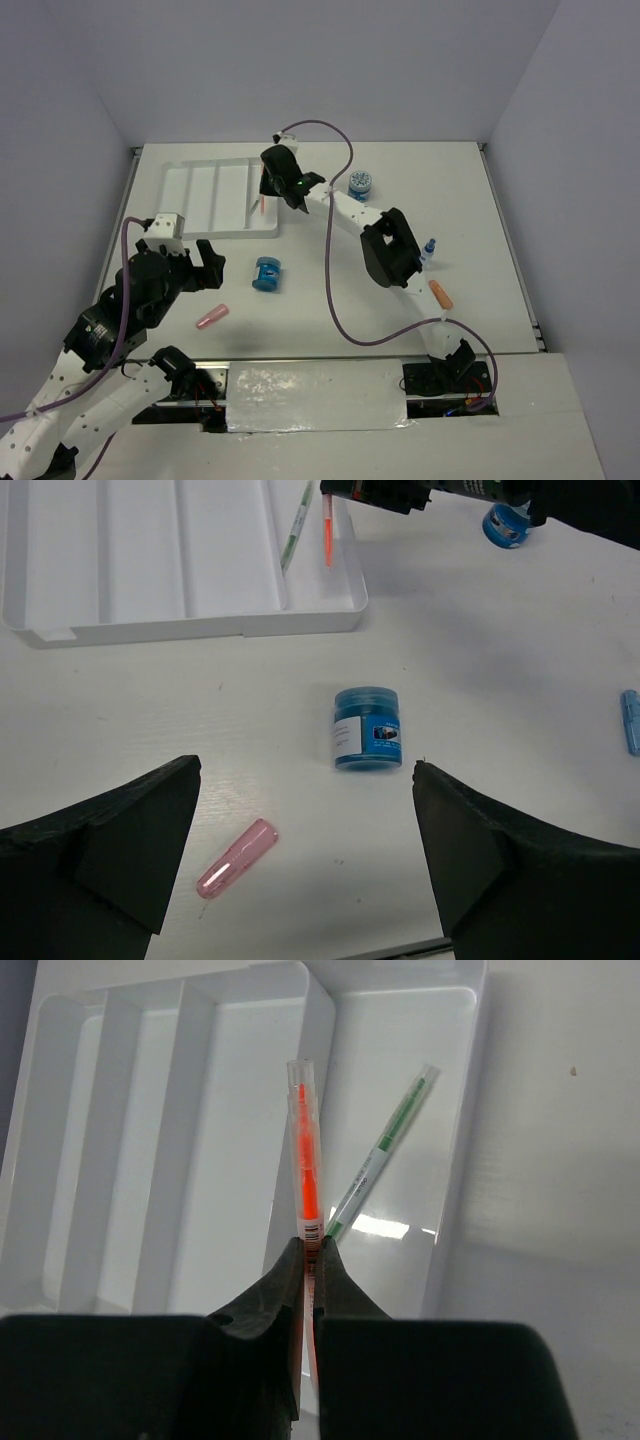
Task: Sort the stationery into containers
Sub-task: Place the pen in the storage box.
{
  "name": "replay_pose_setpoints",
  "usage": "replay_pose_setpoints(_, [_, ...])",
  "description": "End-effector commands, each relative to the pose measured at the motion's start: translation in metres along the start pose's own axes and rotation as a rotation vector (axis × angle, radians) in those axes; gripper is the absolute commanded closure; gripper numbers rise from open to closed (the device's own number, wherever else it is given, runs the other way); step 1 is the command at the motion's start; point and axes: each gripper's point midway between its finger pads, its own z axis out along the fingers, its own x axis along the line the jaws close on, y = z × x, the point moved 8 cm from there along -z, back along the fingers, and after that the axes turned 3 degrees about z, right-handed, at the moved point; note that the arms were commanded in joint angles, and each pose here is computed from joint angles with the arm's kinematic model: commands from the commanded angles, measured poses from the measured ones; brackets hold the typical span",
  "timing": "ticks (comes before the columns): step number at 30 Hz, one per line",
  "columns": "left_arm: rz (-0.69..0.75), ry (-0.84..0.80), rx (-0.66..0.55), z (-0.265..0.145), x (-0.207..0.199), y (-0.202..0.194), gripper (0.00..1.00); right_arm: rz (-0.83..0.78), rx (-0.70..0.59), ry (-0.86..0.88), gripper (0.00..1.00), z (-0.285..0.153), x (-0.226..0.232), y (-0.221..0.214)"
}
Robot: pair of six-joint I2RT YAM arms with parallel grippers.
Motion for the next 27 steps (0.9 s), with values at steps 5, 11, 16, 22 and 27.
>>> replay_pose_setpoints(5, [0.008,-0.039,-0.045,0.001,-0.004,0.007,0.01,-0.011,0.045,0.047,0.92,0.014,-0.003,-0.020])
replay_pose_setpoints(11, [0.003,-0.073,-0.056,-0.002,-0.006,0.008,0.01,-0.006,0.045,0.039,0.89,0.015,-0.002,-0.020])
replay_pose_setpoints(16, [-0.004,-0.067,-0.062,-0.004,-0.005,0.008,0.01,-0.015,0.033,0.039,0.55,0.008,0.001,-0.014])
replay_pose_setpoints(22, [-0.002,-0.039,-0.042,0.000,-0.004,0.007,0.01,-0.049,-0.039,0.138,0.37,-0.047,0.028,0.024])
replay_pose_setpoints(27, [-0.058,0.114,-0.064,-0.004,0.011,0.009,0.01,-0.070,-0.139,0.167,0.10,-0.136,0.046,0.061])
